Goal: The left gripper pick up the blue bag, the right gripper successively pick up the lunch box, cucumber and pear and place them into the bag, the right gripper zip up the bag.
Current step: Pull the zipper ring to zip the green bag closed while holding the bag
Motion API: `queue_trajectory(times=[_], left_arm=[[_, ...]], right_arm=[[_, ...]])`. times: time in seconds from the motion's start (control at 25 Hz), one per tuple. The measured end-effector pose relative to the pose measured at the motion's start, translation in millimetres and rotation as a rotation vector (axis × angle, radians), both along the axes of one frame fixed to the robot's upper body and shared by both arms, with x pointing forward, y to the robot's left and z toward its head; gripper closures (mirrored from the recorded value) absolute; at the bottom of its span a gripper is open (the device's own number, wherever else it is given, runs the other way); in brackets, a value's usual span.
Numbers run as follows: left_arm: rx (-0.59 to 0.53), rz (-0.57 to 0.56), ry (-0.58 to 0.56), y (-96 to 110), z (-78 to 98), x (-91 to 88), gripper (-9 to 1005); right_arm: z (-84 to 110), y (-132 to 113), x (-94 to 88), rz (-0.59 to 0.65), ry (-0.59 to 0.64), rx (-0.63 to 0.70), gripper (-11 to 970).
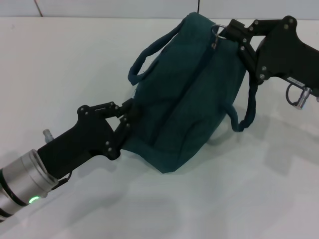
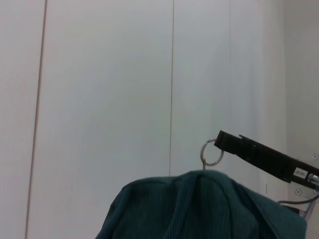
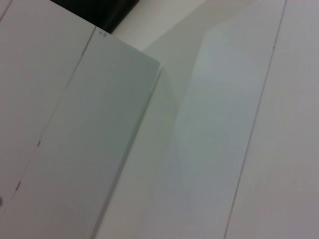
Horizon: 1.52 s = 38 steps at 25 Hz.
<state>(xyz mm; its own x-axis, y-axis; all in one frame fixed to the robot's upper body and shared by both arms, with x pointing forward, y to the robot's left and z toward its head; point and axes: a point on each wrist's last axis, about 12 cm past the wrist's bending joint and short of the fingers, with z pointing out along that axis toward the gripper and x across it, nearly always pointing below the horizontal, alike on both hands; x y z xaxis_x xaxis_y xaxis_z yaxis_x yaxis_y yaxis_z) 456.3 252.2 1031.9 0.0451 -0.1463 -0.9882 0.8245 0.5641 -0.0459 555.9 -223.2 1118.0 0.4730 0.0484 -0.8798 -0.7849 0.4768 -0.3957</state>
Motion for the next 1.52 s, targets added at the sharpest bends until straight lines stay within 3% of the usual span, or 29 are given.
queue_trajectory(times=[0.16, 0.44, 0.8, 0.92, 1.16, 1.36, 1.52], left_arm=[[-0.027, 0.035, -0.006, 0, 0.4, -1.6, 866], [-0.096, 0.043, -0.025, -3, 6.8, -0.2, 623], [-0.126, -0.049, -0.039, -24, 21.4, 25.4, 418], [-0.121, -0.065, -0.032, -30, 23.8, 32.8, 206], [-0.108, -0.064, 0.002, -35, 24.4, 43.2, 96], [-0.104, -0.063, 0.0, -36, 24.5, 44.6, 233], [-0.101, -0.063, -0.004, -37, 24.6, 44.8, 401]], right_arm=[[0.6, 1, 0.2, 0.004, -0.003, 0.0, 942], [1.9, 2, -1.0, 0.017, -0.011, 0.006, 942], [1.9, 4, -2.3, 0.033, -0.013, 0.004, 942], [1.9, 4, -2.4, 0.035, -0.014, 0.004, 942], [2.3, 4, -3.0, 0.039, -0.016, 0.007, 943], [2.3, 4, -3.1, 0.04, -0.016, 0.007, 943], [2.2, 4, -3.2, 0.04, -0.016, 0.007, 943]])
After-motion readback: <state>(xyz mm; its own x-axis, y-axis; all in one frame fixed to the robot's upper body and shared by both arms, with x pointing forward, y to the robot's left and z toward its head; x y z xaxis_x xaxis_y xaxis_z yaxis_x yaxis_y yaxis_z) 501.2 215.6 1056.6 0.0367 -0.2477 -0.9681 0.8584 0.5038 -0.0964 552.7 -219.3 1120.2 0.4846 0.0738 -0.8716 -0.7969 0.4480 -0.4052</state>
